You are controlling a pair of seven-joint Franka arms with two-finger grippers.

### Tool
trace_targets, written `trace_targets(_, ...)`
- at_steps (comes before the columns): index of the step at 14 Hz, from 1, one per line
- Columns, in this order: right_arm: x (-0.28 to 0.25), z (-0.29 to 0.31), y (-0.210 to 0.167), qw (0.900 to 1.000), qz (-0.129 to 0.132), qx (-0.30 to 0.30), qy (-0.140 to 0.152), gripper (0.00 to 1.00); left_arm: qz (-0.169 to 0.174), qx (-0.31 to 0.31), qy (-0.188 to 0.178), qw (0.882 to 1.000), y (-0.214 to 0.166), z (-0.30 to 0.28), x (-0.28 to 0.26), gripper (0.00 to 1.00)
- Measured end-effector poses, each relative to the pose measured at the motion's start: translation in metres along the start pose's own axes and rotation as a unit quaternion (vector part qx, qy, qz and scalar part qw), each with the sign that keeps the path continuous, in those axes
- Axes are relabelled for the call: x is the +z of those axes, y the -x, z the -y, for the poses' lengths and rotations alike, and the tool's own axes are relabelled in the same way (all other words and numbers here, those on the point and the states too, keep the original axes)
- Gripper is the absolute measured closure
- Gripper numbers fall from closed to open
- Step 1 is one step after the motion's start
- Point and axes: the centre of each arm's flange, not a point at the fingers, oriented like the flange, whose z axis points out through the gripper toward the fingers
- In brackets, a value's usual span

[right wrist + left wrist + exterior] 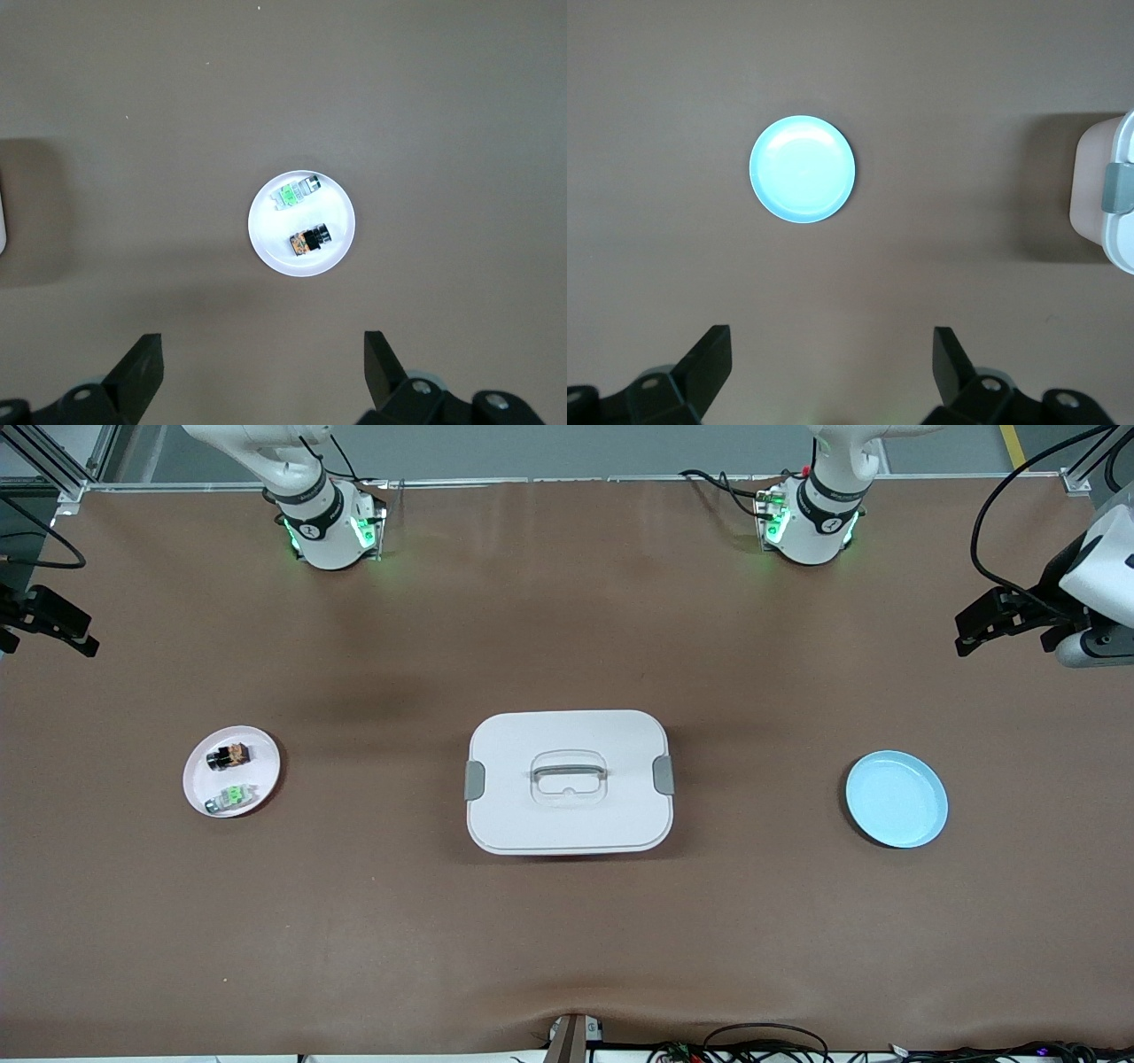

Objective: Transfer orange switch to right arm and place

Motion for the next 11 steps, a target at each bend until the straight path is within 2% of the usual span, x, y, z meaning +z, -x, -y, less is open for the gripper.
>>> trace_targets(2,-0.0041,0.0003,-0.0007,1.000,-0.003,-0.002,0.000,0.00,0.000,0.000,0.000,1.000,0.0000,-0.0002,0.0000,0.00)
trace_targets(5,-0.0034,0.0013,0.0029,1.000,0.014,-0.004,-0.001,0.00,0.000,0.000,0.000,1.000,0.0001,-0.0005,0.0000,0.00)
trace_targets(11,-0.0056,0.0014,0.0024,1.000,0.012,-0.004,-0.001,0.00,0.000,0.001,0.000,1.000,0.0002,-0.0012,0.0000,0.00)
